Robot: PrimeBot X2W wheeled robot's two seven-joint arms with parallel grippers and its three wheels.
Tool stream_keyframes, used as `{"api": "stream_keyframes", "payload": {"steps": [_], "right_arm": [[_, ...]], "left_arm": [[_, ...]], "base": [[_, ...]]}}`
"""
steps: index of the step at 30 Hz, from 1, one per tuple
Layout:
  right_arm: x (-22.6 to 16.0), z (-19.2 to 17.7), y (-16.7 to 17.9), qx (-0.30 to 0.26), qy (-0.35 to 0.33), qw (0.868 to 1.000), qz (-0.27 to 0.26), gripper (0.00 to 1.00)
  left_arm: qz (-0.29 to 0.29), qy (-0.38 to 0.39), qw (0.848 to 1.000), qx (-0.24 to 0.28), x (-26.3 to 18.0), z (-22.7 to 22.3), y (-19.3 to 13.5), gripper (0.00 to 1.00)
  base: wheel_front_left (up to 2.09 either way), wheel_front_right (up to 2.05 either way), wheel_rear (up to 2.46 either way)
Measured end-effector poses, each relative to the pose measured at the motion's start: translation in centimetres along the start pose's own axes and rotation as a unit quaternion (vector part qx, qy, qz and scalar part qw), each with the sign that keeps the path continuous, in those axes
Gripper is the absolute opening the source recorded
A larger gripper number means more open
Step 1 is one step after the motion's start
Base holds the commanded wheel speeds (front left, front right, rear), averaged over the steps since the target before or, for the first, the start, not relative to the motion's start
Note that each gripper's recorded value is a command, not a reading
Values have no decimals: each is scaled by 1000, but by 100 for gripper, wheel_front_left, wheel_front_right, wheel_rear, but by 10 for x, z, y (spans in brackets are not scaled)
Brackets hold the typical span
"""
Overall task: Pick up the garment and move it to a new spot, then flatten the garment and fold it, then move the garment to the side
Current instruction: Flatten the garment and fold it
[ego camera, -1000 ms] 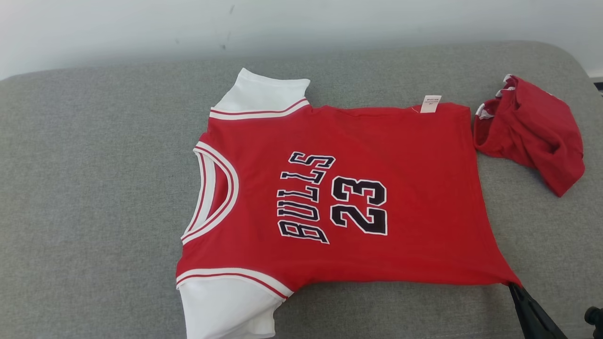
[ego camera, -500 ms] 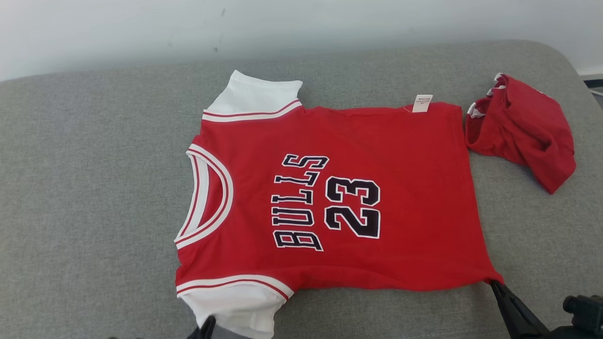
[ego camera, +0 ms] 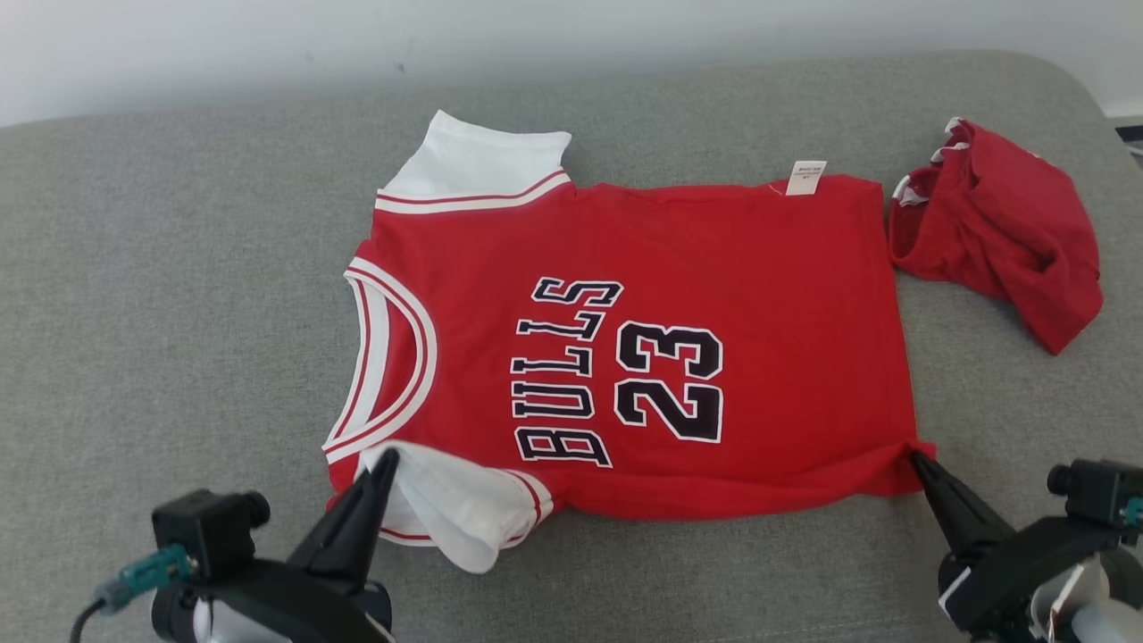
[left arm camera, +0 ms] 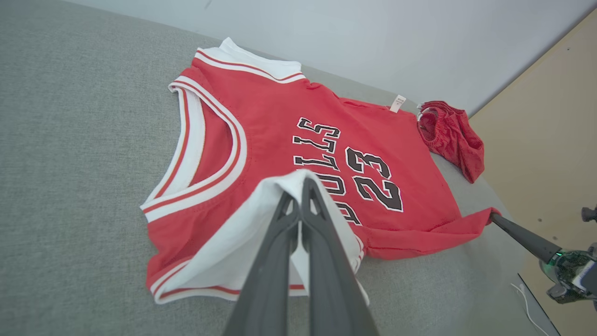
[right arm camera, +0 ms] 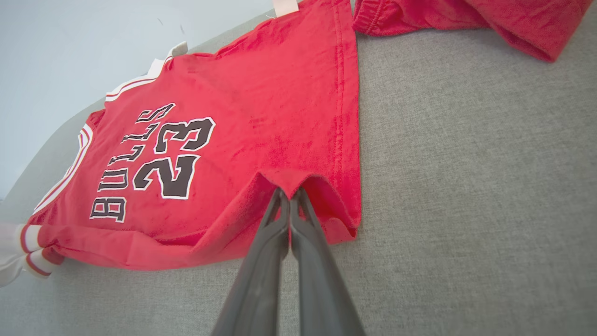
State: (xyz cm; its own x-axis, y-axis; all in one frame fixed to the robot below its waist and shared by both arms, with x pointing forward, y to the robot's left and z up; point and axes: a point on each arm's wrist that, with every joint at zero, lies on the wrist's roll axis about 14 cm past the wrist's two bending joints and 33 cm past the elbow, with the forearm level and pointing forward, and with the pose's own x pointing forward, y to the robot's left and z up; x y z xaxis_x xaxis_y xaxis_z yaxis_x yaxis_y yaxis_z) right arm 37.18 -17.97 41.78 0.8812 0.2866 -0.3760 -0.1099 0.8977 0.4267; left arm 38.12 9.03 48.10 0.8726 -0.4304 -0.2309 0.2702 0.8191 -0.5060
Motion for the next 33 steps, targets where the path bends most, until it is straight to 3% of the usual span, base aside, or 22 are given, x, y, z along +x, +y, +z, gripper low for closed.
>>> {"api": "stream_keyframes", "payload": {"steps": [20, 33], "right_arm": [[73, 22, -18, 8, 38, 999, -11, 0], [84, 12, -31, 15, 56, 998, -33, 0]], "left_arm": [[46, -3, 999, -1, 83, 21, 48, 0], [51, 15, 999, 12, 109, 10, 57, 0]], "base": [[0, 0, 0], [0, 0, 0]]}}
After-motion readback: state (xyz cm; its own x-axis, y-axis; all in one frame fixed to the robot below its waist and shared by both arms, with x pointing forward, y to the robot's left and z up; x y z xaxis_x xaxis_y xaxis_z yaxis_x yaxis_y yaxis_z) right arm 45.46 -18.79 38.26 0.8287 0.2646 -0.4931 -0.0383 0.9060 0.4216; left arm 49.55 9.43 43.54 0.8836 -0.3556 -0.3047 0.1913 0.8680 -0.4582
